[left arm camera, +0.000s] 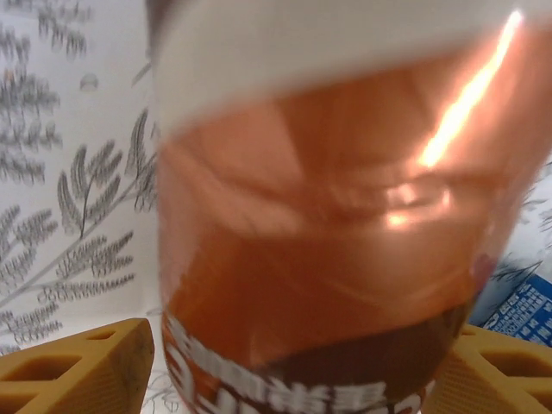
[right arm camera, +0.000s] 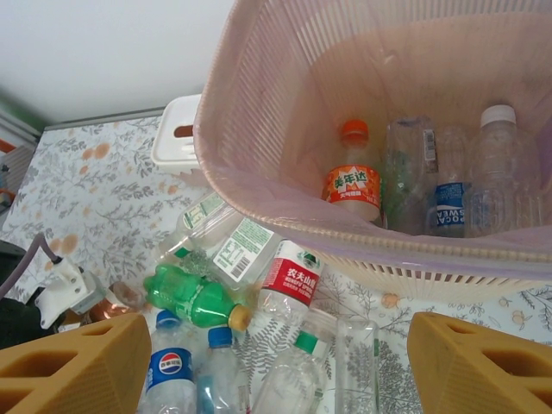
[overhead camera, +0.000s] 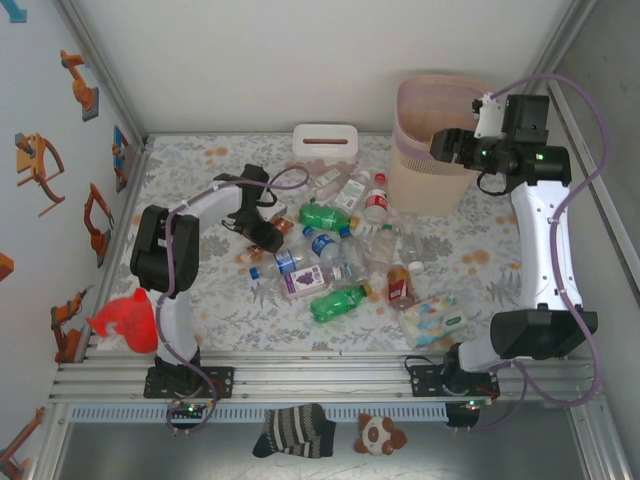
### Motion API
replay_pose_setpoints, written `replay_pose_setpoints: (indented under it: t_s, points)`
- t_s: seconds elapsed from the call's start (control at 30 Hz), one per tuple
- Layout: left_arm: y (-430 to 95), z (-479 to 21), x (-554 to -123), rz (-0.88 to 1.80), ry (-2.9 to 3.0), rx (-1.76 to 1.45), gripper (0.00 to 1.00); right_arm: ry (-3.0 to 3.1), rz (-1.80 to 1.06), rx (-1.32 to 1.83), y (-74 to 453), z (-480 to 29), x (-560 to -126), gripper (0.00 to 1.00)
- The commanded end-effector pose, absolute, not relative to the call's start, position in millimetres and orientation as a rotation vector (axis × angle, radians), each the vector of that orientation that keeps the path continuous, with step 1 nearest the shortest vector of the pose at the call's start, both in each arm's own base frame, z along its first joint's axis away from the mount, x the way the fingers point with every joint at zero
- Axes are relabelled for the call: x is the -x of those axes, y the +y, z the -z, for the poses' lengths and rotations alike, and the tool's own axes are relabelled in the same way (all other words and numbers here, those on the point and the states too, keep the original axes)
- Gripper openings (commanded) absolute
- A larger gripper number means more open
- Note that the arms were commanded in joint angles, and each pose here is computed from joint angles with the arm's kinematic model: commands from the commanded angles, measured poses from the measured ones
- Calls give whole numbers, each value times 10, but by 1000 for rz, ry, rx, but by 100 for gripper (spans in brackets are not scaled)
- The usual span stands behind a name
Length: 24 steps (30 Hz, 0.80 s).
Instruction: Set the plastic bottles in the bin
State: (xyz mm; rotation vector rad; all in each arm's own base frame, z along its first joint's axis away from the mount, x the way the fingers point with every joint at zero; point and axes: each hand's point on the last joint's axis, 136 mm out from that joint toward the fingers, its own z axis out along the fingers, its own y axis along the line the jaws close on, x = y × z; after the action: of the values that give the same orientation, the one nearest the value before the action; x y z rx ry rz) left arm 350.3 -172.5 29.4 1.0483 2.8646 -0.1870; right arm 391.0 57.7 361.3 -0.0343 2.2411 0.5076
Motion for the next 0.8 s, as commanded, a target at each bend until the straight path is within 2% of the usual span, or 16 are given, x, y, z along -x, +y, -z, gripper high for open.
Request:
replay_pose_setpoints:
  t_s: [0.0,0.33,0.57,0.77]
  points:
    - [-1643,-417,-3438,174,2871,-982,75,2238,-513,53,600,-3635,-3844,77]
    - [-1561,-405,-3349,148,2876,-925,62,2237,-523,53,609,-3600,-3852,77]
    - [-1564,-317,-3393,140,2887,-915,61,2234,-524,58,615,-3604,-3839,77]
    - [-1531,-212,-3370,122,2920,-927,55,2231,-525,59,618,-3611,-3829,77]
